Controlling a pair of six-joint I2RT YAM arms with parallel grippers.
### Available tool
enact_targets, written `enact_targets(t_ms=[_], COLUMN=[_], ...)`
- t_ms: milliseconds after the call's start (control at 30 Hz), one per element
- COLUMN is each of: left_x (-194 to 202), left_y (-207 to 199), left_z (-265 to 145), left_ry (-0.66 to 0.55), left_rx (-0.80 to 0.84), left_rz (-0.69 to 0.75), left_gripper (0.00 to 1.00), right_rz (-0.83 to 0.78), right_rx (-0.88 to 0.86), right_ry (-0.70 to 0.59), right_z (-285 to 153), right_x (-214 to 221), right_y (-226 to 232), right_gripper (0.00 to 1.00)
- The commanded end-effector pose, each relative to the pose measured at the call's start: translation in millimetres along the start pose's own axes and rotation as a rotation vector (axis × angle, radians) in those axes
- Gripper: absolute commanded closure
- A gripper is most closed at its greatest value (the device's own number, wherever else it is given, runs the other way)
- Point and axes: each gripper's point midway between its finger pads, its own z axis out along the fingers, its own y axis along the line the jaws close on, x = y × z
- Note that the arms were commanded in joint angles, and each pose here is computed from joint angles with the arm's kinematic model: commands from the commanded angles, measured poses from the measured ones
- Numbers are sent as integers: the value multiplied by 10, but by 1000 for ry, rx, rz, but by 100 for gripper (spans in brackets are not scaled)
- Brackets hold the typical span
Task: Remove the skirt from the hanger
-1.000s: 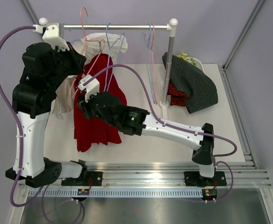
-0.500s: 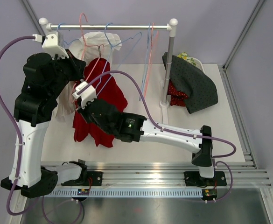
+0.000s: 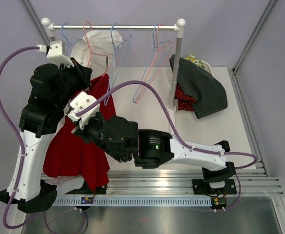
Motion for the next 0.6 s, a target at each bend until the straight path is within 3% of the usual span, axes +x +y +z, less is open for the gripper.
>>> enact_targets(t_ms=[0, 233, 567], left_x=[-295, -200, -673], left_y=[-63, -44, -43], left_z=[62, 177, 478], left_ry=[-134, -123, -191], left_rx=[-13, -66, -168], left_rz=[-5, 48, 134], left_gripper=[100, 100, 100], right_rz=[59, 65, 55], right_rx=[-16, -28, -100], right_ry=[-150, -168, -82], right_z=[-210, -480, -948], right_x=[-612, -783, -539], right_y=[92, 237, 779], right_gripper=[100, 100, 100])
